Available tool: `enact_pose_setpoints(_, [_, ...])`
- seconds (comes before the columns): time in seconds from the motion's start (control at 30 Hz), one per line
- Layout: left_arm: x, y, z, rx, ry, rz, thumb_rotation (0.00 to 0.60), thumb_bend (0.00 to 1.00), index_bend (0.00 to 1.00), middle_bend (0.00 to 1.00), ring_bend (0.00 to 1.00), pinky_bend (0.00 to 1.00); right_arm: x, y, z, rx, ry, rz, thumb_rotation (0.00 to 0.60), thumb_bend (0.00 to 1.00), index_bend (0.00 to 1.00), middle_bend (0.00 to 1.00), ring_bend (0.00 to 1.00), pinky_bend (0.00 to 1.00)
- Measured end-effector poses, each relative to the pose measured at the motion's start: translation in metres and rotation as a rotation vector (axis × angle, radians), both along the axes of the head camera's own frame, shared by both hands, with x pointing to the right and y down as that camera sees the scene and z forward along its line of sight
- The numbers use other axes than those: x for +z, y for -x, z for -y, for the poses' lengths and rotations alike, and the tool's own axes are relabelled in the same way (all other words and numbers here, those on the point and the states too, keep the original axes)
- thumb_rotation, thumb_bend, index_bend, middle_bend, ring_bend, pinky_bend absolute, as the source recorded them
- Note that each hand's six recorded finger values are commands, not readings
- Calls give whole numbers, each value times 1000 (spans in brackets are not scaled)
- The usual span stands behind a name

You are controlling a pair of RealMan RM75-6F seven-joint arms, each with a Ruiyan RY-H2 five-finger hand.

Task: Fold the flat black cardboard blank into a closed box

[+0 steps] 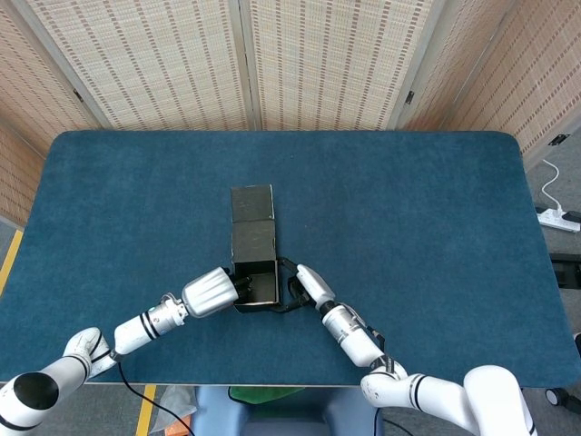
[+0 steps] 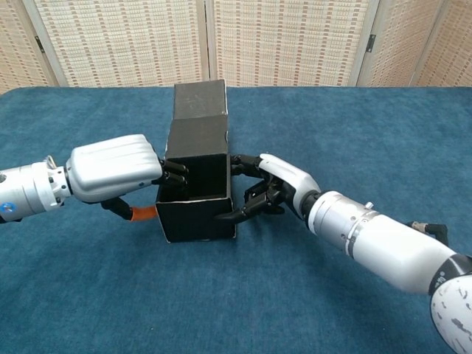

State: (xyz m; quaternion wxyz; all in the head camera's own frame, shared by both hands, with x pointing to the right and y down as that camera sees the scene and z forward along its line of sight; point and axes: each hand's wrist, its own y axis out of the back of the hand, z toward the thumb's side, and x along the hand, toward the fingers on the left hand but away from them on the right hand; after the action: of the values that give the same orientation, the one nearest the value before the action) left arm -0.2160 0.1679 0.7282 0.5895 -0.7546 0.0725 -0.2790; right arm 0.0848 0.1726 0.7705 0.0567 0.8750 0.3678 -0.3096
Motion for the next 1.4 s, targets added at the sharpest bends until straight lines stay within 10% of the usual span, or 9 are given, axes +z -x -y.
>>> enact_pose_setpoints(0.43, [2, -5, -5, 7, 21, 0, 600, 403, 684, 616, 744, 770, -1, 0, -2, 5, 6, 7, 600, 351, 617, 643, 766, 1000])
enact_pose_setpoints(0.77, [6, -4, -10, 17, 43, -1, 600, 403, 521, 491, 746, 739, 0, 1, -3, -2, 4, 5, 600, 351, 617, 643, 765, 1000])
enact_pose_setpoints(1.4, [-1, 1, -2, -52, -1, -55, 600, 403, 770, 723, 788, 752, -3, 0, -1, 16, -4, 15, 600, 350, 617, 646, 766, 1000])
